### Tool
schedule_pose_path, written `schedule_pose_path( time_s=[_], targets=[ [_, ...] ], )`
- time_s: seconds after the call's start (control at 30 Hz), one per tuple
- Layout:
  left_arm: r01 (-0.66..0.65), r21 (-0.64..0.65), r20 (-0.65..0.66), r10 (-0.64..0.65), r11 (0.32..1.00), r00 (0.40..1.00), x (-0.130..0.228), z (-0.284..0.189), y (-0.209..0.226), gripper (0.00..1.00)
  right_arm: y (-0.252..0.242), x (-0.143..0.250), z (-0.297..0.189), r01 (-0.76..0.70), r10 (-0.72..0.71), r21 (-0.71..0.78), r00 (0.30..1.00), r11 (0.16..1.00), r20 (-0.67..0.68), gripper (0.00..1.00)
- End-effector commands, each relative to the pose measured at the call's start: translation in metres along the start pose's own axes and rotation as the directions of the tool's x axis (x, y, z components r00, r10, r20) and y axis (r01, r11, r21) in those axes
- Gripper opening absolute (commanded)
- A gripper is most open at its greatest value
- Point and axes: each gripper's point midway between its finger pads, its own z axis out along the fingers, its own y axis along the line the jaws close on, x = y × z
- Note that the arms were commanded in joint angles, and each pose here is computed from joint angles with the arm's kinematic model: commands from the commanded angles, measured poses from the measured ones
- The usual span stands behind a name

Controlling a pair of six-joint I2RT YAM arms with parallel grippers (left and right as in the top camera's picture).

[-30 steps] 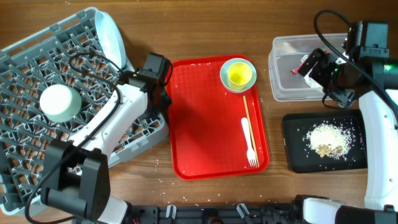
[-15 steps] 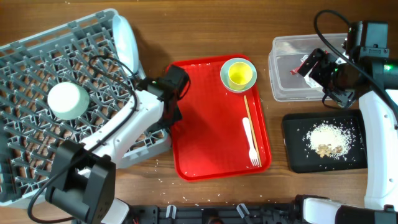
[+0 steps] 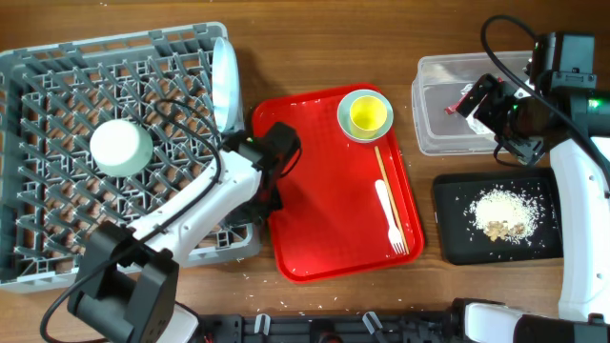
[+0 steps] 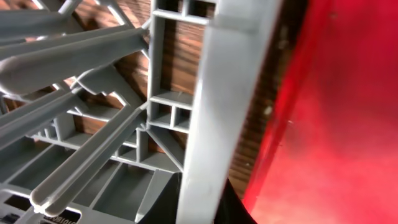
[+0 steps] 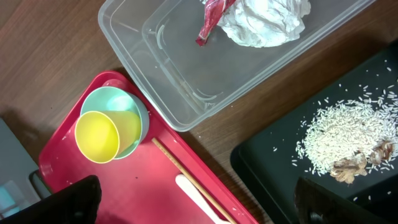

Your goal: Sort waste into correct bins and load items into the dishwasher rack

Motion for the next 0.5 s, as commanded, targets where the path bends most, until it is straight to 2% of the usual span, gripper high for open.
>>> schedule_pose_path(
  time_s=[0.0,0.07,0.13,0.17,0.33,0.37,0.47],
  targets=[
    [0.154,-0.260,0.115,-0.128,0.953,0.985,-0.030,0.020,0.068,0.10,-0.001,-0.004,-0.006,0.007,-0.007,0.002,1.000,1.000,0.028,1.00],
    [0.224,-0.316,0.178,-0.175,0.922,0.968,-0.049,0.018,0.095,0.12,-0.001,-0.004,-0.006,0.007,-0.007,0.002,1.000,1.000,0.028,1.00],
    [0.225,-0.353,0.185,-0.168,0.908,0.968,-0.058,0.018,0.114,0.12,-0.001,-0.004,-0.006,0.007,-0.007,0.002,1.000,1.000,0.028,1.00],
    [0.176,-0.366,0.158,-0.125,0.914,0.980,-0.061,0.019,0.120,0.11,-0.001,-0.004,-0.006,0.007,-0.007,0.002,1.000,1.000,0.028,1.00],
    [0.090,-0.351,0.148,-0.040,0.932,0.988,-0.066,0.020,0.112,0.07,-0.001,-0.004,-0.006,0.007,-0.007,0.002,1.000,1.000,0.028,1.00],
    [0.055,-0.354,0.142,-0.004,0.933,0.990,-0.065,0.020,0.109,0.04,-0.001,-0.004,-0.006,0.007,-0.007,0.002,1.000,1.000,0.028,1.00],
    [-0.100,-0.296,0.116,0.140,0.950,0.983,-0.064,0.022,0.083,0.04,-0.001,-0.004,-0.006,0.007,-0.007,0.002,1.000,1.000,0.028,1.00]
  ],
)
